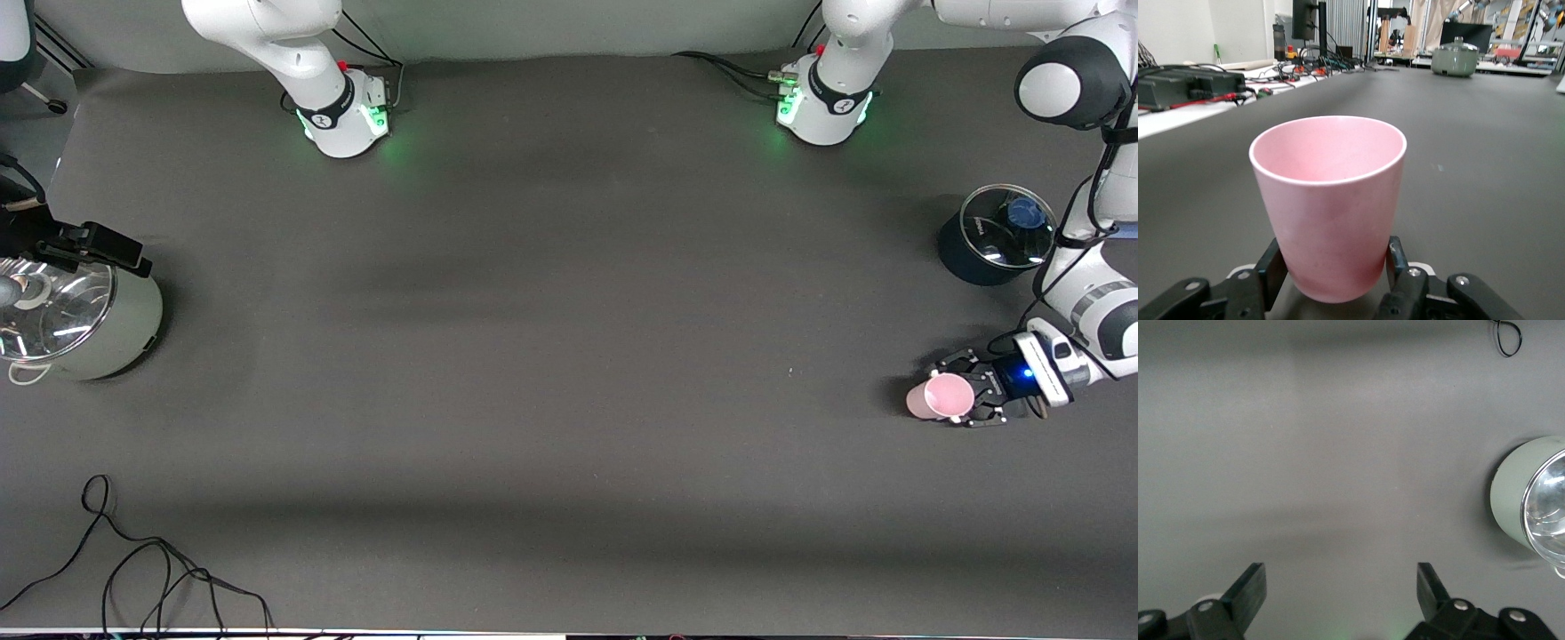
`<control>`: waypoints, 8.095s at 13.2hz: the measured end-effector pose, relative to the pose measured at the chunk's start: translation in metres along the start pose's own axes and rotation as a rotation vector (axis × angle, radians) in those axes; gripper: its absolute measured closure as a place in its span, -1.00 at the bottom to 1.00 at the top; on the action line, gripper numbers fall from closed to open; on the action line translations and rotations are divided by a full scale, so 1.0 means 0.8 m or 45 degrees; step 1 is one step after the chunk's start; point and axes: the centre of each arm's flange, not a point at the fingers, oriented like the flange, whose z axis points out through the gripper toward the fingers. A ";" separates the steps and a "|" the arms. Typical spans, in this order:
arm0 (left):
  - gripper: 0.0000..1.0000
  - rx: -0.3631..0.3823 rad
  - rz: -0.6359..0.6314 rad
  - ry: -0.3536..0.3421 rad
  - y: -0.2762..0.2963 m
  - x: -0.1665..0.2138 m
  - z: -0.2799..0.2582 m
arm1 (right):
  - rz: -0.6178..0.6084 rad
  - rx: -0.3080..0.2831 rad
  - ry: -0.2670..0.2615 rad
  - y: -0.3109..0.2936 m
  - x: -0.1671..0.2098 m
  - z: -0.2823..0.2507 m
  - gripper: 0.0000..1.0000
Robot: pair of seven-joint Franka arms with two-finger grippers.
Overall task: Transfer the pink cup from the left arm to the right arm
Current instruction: 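Close the left gripper around the pink cup's base, then lift the cup with the left gripper while the right gripper reaches in, then close the right gripper on the cup rim beside the left gripper, then open the left gripper and pull the right gripper away with the cup, then lower the cup with the right gripper while the left gripper retracts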
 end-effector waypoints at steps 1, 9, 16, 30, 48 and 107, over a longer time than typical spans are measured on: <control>-0.30 0.003 -0.010 0.005 -0.010 0.022 0.011 | 0.000 0.000 0.000 0.000 0.000 0.000 -1.00; -0.30 0.112 -0.059 -0.019 -0.055 0.264 0.143 | 0.005 0.000 0.000 0.002 0.000 0.000 -1.00; -0.30 0.249 -0.188 -0.084 0.068 0.457 0.319 | 0.007 -0.002 -0.036 0.004 -0.004 0.003 -1.00; -0.30 0.327 -0.233 -0.190 0.427 0.611 0.591 | 0.489 0.245 -0.125 -0.063 -0.005 0.005 -1.00; -0.30 0.354 -0.270 -0.175 0.414 0.613 0.585 | 1.375 0.406 -0.238 -0.462 -0.103 -0.005 -0.99; -1.00 0.267 -0.582 -0.074 0.196 0.452 0.403 | 0.156 0.022 -0.272 -0.020 0.078 0.144 0.85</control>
